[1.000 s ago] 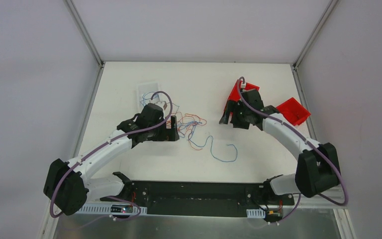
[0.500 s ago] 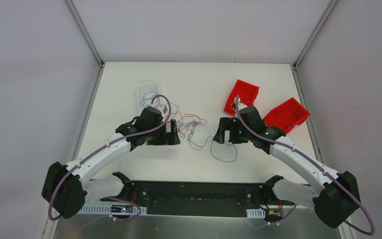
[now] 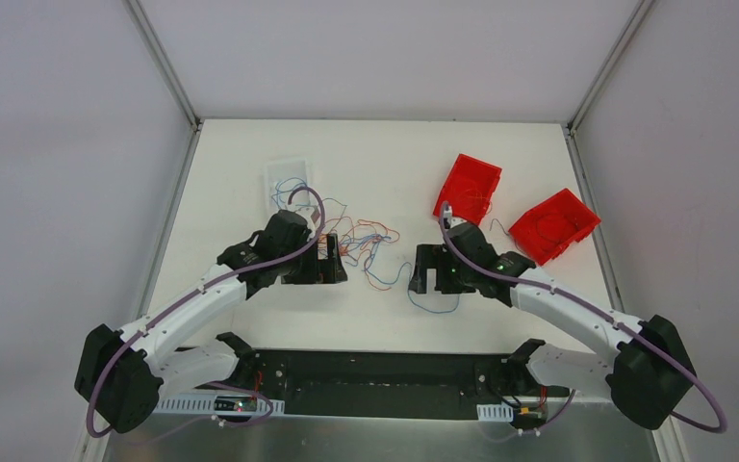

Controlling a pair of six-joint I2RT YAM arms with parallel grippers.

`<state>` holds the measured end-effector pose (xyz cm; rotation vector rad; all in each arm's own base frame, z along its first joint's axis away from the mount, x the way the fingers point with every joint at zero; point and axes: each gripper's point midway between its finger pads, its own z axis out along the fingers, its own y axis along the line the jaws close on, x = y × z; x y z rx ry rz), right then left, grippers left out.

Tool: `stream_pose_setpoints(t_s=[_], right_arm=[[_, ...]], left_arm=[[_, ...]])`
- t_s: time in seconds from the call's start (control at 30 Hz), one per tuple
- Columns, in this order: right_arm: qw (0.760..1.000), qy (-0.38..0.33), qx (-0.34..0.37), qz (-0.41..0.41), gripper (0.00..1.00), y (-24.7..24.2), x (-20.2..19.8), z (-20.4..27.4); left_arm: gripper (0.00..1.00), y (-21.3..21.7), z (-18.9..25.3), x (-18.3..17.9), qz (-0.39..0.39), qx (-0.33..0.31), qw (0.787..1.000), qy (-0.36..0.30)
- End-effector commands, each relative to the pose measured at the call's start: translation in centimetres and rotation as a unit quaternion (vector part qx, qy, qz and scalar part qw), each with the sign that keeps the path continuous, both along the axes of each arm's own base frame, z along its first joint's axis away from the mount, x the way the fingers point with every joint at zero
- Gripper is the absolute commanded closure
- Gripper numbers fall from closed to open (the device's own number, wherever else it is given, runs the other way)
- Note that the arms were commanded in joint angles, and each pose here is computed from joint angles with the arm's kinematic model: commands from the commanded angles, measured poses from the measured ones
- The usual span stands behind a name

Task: Untangle the cables

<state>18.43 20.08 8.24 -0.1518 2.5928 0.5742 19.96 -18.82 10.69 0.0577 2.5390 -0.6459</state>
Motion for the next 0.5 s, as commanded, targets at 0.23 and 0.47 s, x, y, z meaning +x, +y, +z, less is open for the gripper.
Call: stream_pose_setpoints(t_s=[0.23,0.47], right_arm=[[1.000,-0.005,-0.029,0.003,0.01,3.3,0.7,-2.4],[0.994,-0.013,-0.096,-0.060,0.05,3.5,3.7,-3.7]], left_arm=[[0.01,-0.6,1.1,-0.4,-0.014,-0.028,1.000,-0.004],[0.01,-0.4,1.5,-0.3,-0.012,-0.028,0.999,-0.015]])
